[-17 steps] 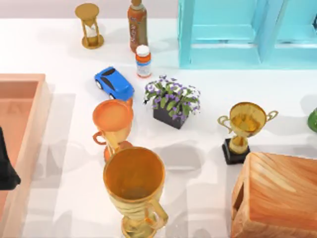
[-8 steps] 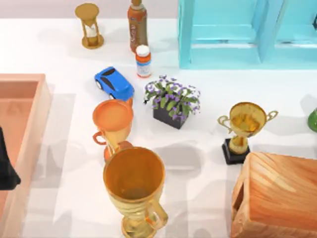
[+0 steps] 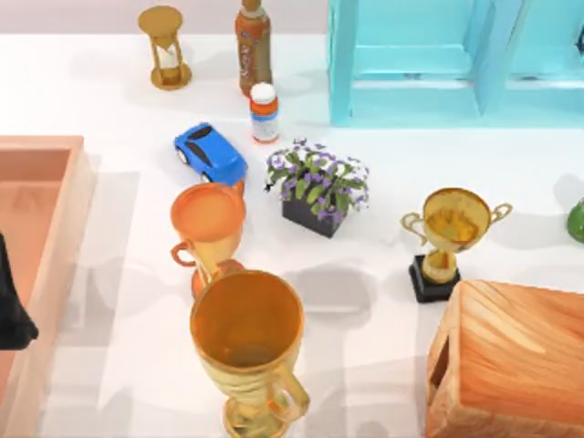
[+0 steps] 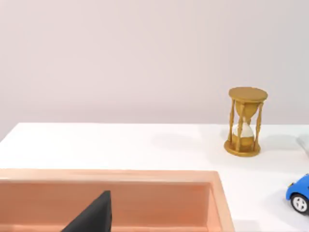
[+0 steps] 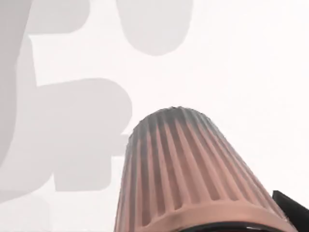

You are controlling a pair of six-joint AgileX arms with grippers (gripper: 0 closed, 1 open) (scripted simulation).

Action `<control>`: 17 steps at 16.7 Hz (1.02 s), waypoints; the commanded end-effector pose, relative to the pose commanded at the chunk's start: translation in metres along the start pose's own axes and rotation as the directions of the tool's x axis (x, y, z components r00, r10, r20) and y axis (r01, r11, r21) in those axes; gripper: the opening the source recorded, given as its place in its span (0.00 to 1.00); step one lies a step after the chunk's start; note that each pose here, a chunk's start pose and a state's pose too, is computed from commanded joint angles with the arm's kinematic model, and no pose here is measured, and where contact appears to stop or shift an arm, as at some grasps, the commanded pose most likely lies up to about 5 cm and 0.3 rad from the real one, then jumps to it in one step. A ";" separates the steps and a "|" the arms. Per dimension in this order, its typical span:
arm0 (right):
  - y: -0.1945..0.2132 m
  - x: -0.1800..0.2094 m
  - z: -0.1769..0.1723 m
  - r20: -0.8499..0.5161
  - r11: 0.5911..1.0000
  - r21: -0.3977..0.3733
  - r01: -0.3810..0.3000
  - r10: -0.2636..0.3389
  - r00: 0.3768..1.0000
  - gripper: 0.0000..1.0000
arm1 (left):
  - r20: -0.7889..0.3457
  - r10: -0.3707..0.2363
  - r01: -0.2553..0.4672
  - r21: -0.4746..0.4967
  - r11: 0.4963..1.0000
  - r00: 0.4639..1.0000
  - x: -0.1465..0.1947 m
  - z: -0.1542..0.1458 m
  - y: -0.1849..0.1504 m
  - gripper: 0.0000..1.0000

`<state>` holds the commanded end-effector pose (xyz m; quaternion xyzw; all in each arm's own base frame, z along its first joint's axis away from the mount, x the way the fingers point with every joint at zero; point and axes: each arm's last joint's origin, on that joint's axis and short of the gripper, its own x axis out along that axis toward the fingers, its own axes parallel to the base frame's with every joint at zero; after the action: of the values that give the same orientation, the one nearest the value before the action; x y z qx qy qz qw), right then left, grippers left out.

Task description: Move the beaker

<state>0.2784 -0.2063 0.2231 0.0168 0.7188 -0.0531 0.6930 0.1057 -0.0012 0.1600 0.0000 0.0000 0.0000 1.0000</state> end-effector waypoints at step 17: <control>-0.049 0.049 0.012 0.041 0.996 -0.087 0.026 -0.023 0.999 0.00 | 0.000 0.000 0.000 0.000 1.000 1.000 0.000 0.000 0.000 1.00</control>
<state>0.2841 -0.2584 0.1759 -0.0236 0.7065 -0.0303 0.7067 0.1057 -0.0012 0.1600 0.0000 0.0000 0.0000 1.0000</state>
